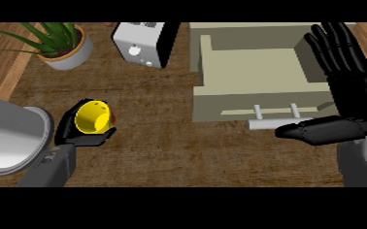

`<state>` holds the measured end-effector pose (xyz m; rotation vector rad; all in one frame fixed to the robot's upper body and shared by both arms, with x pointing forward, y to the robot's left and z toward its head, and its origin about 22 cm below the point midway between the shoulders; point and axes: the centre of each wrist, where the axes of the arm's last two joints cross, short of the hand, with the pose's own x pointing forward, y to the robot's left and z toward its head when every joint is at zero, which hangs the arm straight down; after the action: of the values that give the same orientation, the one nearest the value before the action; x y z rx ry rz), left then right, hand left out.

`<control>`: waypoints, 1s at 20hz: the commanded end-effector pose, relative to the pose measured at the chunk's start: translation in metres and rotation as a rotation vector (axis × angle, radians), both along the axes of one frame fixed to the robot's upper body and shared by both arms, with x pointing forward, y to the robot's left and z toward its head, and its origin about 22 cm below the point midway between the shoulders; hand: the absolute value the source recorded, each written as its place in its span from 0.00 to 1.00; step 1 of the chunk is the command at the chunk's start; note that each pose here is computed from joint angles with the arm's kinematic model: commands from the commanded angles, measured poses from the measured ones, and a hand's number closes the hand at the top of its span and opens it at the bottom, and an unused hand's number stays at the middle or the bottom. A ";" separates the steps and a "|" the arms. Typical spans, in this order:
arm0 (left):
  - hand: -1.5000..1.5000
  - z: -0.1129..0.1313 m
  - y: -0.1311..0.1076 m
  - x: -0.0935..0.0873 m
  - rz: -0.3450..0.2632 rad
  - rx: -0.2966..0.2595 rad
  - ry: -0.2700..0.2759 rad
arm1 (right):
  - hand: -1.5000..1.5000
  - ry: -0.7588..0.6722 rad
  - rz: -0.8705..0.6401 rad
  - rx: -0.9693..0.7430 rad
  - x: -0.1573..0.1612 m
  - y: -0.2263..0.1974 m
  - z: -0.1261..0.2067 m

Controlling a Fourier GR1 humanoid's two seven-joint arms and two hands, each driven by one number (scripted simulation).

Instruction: Pick up the cup, place it into the drawer and close the drawer

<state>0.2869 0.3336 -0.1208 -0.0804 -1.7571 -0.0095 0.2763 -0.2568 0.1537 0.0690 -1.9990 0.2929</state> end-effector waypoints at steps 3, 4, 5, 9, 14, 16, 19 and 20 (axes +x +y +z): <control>1.00 -0.005 -0.013 0.000 0.191 0.110 -0.182 | 0.00 0.001 0.004 -0.001 -0.008 -0.004 0.001; 1.00 -0.010 -0.031 0.000 0.223 0.117 -0.175 | 0.00 -0.002 -0.007 0.006 -0.002 -0.006 0.003; 1.00 -0.012 -0.030 -0.003 0.263 0.136 -0.200 | 0.00 -0.001 -0.023 0.002 0.007 -0.013 0.011; 1.00 -0.014 -0.056 0.004 0.344 -0.022 -0.251 | 0.00 0.010 -0.019 0.028 -0.010 -0.012 0.002; 1.00 0.005 -0.067 0.027 0.143 -0.157 -0.337 | 0.00 0.009 -0.037 -0.003 -0.007 -0.010 -0.008; 1.00 0.034 -0.068 0.055 0.066 -0.138 -0.361 | 0.00 0.017 -0.022 0.008 -0.004 -0.012 0.003; 1.00 0.044 -0.105 0.066 -0.008 -0.115 -0.376 | 0.00 0.030 -0.033 -0.020 -0.007 -0.014 -0.016; 1.00 0.063 -0.104 0.082 -0.019 -0.125 -0.373 | 0.00 0.029 -0.044 -0.013 0.000 -0.010 -0.010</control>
<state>0.3445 0.2535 -0.0858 -0.0554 -2.0475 0.1196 0.2742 -0.2684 0.1463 0.0364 -1.9806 0.2766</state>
